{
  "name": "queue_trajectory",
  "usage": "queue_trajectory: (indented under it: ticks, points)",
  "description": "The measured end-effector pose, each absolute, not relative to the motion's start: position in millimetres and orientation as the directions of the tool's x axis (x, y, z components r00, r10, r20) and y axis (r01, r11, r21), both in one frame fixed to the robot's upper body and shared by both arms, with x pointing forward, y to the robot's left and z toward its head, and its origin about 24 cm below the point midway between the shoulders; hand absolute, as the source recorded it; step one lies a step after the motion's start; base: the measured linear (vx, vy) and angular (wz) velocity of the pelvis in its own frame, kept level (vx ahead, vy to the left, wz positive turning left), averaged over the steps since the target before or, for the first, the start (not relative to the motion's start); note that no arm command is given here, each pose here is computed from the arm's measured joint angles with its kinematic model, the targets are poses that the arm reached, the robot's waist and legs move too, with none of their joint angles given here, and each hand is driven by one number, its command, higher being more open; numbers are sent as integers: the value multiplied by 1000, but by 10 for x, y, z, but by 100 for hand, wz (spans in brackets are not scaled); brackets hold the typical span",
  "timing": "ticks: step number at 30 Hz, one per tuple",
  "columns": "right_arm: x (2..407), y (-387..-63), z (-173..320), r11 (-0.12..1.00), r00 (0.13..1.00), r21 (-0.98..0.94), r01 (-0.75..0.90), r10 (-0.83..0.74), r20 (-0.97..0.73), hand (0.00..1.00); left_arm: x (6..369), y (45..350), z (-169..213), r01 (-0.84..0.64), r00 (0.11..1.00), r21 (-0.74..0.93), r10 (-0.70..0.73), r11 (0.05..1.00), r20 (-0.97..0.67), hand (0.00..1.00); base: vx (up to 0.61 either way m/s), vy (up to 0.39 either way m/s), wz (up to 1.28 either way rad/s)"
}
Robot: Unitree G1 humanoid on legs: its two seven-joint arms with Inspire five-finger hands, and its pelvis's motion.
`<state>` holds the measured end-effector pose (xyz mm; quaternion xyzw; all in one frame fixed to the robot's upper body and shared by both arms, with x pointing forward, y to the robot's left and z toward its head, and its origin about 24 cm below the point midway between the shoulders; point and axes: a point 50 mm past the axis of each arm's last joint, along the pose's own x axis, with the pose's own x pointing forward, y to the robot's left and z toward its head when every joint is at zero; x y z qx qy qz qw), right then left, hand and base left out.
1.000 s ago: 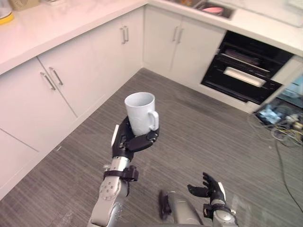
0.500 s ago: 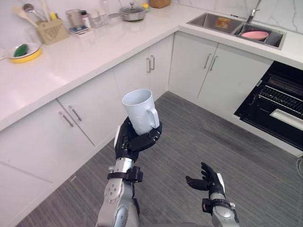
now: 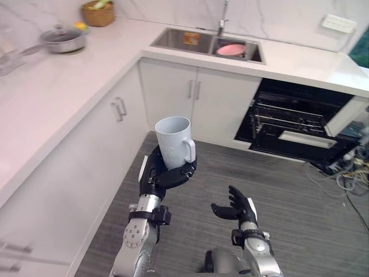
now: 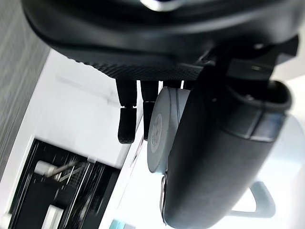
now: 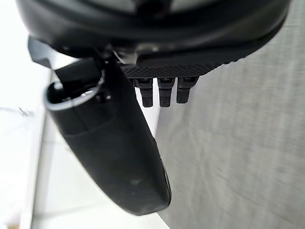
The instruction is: Walk over to the sink, pick up the cup, carry it to the dishwasher, place the cup inside the dishwasher, then close the dishwasher door
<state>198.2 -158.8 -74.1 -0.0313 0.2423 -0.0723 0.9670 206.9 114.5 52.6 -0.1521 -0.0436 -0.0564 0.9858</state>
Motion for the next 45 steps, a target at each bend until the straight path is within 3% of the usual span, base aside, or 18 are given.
queue_trajectory:
  ticks: [8, 12, 21, 29, 33, 36, 42, 45]
  points:
    - [1814, -1776, -589, 974, 889, -148, 169, -215, -403, 90, 2057, 1048, 160, 61, 994, -321, -87, 945, -69, 30, 578, -12, -31]
    - [1951, -1765, -198, 970, 949, -89, 225, -238, -206, 90, 2022, 1044, 242, 77, 996, -319, -90, 945, -24, 30, 401, 86, -88]
    - [2046, -1766, -219, 972, 947, -9, 234, -230, -223, 90, 2001, 1175, 180, 31, 998, -269, -47, 963, -53, 30, 345, 305, -80]
    - [2280, -1409, 85, 992, 994, 101, 79, -70, -87, 90, 2006, 1254, 180, 21, 998, -221, -34, 975, -54, 30, 319, 286, -69]
    - [2415, -1214, 421, 988, 996, 143, -54, 43, 80, 90, 2027, 1251, 219, 25, 999, -203, -31, 979, -26, 30, 215, 21, -51]
    - [2435, -1225, 522, 984, 989, 155, -86, 65, 133, 90, 2041, 1295, 186, 7, 999, -194, -14, 981, -38, 30, 345, -57, -26]
    - [2309, -1456, 404, 987, 996, 155, -48, 36, 79, 90, 2111, 1208, 90, 2, 997, -202, -18, 979, -76, 30, 316, -76, -5]
    - [2248, -1437, 587, 979, 987, 191, -75, 46, 155, 90, 2117, 1192, 103, 1, 998, -212, -16, 977, -68, 30, 256, -3, -31]
